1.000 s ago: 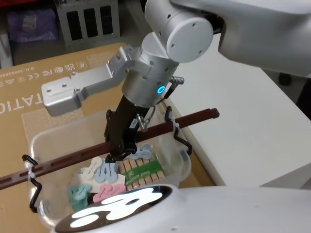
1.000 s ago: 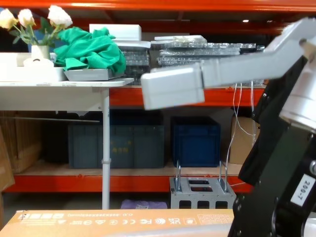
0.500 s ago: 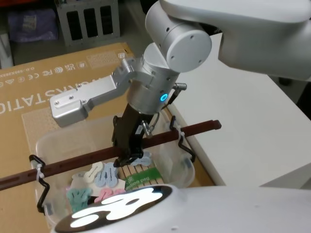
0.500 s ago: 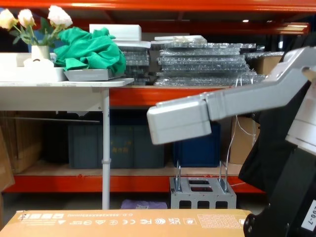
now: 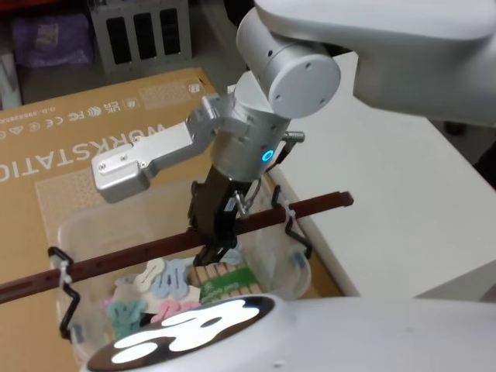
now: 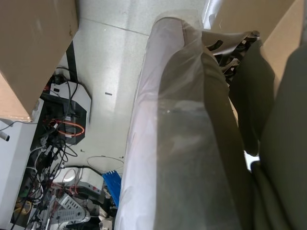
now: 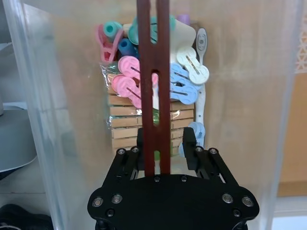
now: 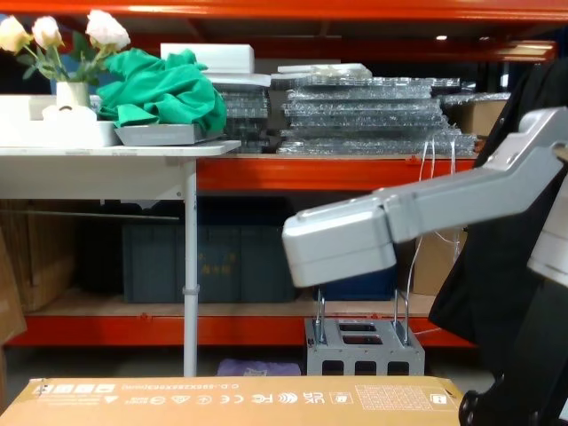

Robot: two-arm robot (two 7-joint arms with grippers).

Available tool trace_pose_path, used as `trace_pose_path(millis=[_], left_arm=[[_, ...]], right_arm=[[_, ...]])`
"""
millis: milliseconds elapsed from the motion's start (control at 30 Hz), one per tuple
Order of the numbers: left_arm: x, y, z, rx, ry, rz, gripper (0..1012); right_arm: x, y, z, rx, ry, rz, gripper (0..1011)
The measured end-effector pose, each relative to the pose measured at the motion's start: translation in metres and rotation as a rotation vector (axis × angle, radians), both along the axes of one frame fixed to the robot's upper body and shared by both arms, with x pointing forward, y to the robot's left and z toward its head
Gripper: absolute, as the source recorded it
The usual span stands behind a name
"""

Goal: Use one hand to grasp the basket and place it at the designated location.

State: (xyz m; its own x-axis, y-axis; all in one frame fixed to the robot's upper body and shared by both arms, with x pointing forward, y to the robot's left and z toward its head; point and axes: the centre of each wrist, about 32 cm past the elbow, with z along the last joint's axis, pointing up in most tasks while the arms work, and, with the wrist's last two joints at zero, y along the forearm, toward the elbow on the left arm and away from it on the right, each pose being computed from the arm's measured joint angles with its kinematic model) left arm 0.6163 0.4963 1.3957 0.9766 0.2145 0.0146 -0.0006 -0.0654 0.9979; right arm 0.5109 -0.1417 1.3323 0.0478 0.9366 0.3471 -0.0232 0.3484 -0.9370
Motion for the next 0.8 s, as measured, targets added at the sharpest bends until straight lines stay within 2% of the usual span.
trace_pose_path(millis=[367, 500, 533, 700, 800], left_arm=[[0.0000, 0.0001, 0.0000, 0.000, 0.000, 0.000, 0], [0.0000, 0.0000, 0.0000, 0.000, 0.000, 0.000, 0], [0.0000, 0.0000, 0.0000, 0.000, 0.000, 0.000, 0], [0.0000, -0.0001, 0.0000, 0.000, 0.000, 0.000, 0], [0.0000, 0.0002, 0.0000, 0.000, 0.000, 0.001, 0]], right_arm=[[0.004, -0.011, 0.013, 0.032, -0.008, -0.012, 747], [0.004, -0.016, 0.021, 0.055, -0.006, -0.016, 868], [0.004, -0.017, 0.022, 0.059, -0.006, -0.016, 926], [0.004, -0.026, 0.034, 0.090, -0.008, -0.022, 1000], [0.002, -0.039, 0.049, 0.128, -0.017, -0.023, 1000]])
